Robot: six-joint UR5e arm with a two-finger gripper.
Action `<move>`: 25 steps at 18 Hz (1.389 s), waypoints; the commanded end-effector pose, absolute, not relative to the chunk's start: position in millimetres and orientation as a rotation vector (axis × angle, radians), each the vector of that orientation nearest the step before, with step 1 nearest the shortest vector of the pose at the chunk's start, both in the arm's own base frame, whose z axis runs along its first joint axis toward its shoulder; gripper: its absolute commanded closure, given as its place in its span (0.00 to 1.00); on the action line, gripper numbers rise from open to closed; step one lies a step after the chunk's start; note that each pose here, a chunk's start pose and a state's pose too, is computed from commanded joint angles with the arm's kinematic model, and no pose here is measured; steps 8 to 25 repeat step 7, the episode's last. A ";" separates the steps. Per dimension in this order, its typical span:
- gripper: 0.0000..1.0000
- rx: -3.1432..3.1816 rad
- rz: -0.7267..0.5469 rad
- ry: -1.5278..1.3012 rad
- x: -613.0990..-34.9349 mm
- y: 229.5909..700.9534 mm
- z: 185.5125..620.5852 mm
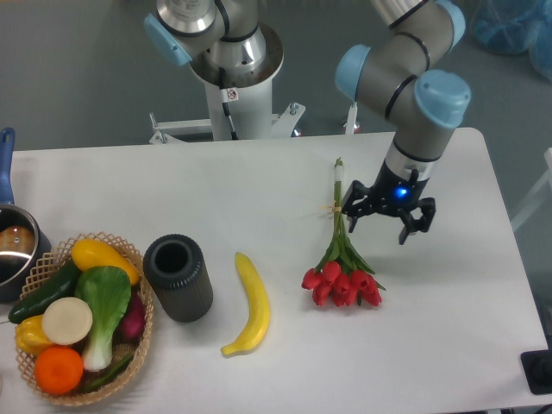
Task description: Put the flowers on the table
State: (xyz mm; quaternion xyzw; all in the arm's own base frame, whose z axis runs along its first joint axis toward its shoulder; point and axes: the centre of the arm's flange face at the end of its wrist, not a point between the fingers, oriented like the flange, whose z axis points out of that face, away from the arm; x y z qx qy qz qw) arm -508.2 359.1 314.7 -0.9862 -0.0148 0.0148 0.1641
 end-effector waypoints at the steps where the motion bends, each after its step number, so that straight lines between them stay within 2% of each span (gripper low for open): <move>1: 0.00 -2.819 0.062 -0.001 -509.5 359.6 315.9; 5: 0.00 -2.821 0.110 0.095 -515.3 358.8 324.5; 25: 0.00 -2.820 0.111 0.098 -514.9 359.6 324.7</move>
